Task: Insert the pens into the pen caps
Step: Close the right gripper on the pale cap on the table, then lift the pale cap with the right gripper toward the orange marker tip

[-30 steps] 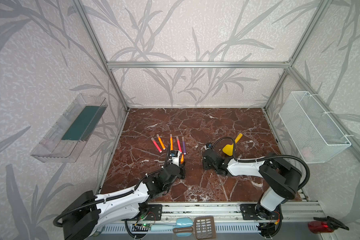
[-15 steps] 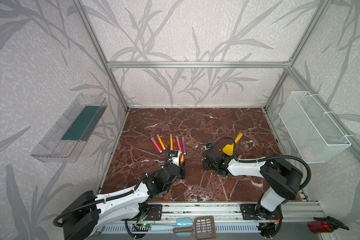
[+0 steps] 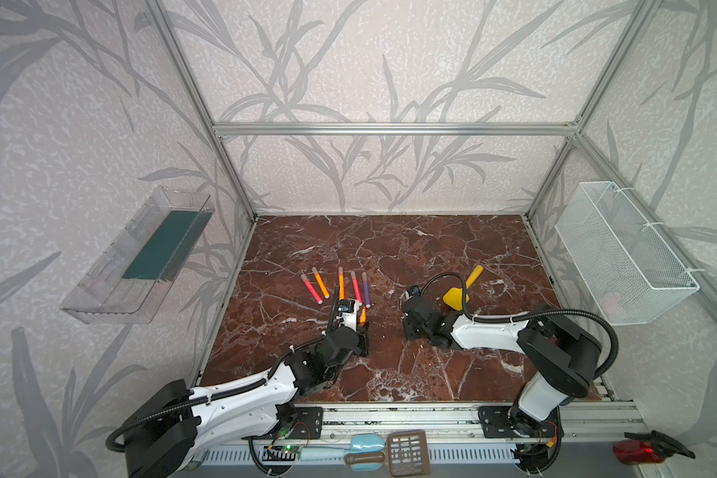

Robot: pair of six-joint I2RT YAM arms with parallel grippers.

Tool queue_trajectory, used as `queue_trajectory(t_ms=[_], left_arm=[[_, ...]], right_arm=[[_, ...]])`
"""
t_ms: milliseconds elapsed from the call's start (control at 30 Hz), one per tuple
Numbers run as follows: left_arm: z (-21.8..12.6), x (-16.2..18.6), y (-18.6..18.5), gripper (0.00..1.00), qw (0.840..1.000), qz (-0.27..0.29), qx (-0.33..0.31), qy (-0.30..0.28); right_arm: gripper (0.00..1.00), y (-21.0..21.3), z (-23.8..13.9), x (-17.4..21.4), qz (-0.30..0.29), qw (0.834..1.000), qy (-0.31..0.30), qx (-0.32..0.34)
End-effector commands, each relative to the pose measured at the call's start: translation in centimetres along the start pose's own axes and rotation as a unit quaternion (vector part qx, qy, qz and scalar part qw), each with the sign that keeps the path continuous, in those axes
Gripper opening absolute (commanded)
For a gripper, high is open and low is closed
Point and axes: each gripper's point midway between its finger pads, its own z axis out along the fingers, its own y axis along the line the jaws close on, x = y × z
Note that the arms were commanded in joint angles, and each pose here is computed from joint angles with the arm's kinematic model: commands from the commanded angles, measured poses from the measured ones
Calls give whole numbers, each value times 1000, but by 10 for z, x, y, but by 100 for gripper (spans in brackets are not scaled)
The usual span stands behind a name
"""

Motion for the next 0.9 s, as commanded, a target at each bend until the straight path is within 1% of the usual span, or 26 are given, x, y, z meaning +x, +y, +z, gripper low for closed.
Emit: queue_trajectory(t_ms=[0,100,233,400,533,600,700,767,867], left_arm=[[-1,-9,-1,0,1000,-8,-4,-9],[0,-9,-2,0,1000,-7,-3,-8],[1,-9,-4,0,1000,-6,-2,-6],[3,-7,-9,0,1000,-5,13,-3],[4,-6,-18,0,999,-4,36,-1],[4,-6,-24,0,999,-2,53,1],[5,-3,-39,0,996,3,94,7],[4,-3,-52,0,992,8,127,12],[4,-1,-67,0,986,6,164,16]], right_arm=[[17,-4,-1,5,-12,1000,8,14],[13,-4,-5,4,-6,1000,0,9],[9,-3,-14,-2,3,1000,-14,0],[7,0,-37,-21,23,998,-55,-24],[5,-1,-64,-39,49,992,-103,-49],[5,-2,-75,-46,61,988,-129,-61],[2,-7,-91,-58,93,976,-175,-85],[1,-8,-105,-67,114,966,-203,-111],[0,-7,-125,-79,131,950,-244,-142]])
